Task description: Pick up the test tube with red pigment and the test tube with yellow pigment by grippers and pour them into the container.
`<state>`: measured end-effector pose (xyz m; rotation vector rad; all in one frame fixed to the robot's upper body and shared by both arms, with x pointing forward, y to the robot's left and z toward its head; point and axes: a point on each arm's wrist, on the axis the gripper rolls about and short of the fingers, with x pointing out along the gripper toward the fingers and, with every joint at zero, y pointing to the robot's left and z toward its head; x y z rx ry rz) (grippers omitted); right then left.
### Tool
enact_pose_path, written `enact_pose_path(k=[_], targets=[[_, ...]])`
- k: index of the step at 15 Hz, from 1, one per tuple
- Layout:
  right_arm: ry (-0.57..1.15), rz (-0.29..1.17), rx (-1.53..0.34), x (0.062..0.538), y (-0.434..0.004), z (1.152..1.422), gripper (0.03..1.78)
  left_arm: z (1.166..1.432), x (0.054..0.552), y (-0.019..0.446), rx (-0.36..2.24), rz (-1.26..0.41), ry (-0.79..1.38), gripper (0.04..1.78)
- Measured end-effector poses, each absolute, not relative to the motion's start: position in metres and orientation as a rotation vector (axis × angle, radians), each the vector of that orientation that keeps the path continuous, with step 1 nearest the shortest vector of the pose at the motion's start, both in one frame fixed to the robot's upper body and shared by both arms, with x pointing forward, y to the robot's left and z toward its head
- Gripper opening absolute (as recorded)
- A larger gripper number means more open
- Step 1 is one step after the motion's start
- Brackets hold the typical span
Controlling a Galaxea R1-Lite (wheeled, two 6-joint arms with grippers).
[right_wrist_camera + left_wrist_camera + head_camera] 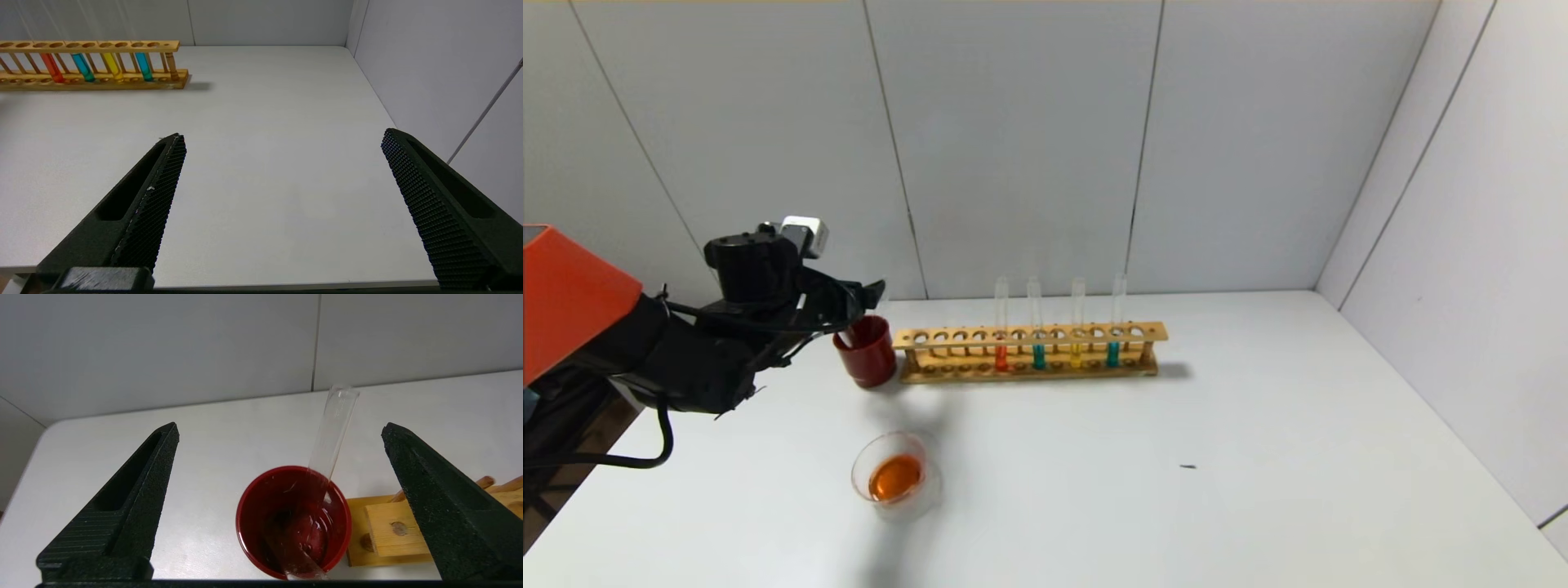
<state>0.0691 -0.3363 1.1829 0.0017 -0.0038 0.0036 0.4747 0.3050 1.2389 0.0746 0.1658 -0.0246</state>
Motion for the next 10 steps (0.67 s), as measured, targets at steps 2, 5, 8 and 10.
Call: enact_pose_path(k=[2,5,8,10], targets=[[-0.004,0.004,0.002,0.069,-0.336,1.183,1.75,1.258,0.464,0.305,0.105,-0.029,0.131,1.74],[-0.004,0.004,0.001,0.069,-0.336,1.183,1.75,1.284,0.448,0.302,0.132,-0.038,0.080,1.74],[-0.004,0.004,0.002,0.069,-0.336,1.183,1.75,1.310,0.430,0.294,0.132,-0.066,0.056,1.74],[-0.004,0.004,0.001,0.069,-0.336,1.183,1.75,1.326,0.415,0.277,0.131,-0.122,0.034,1.74]])
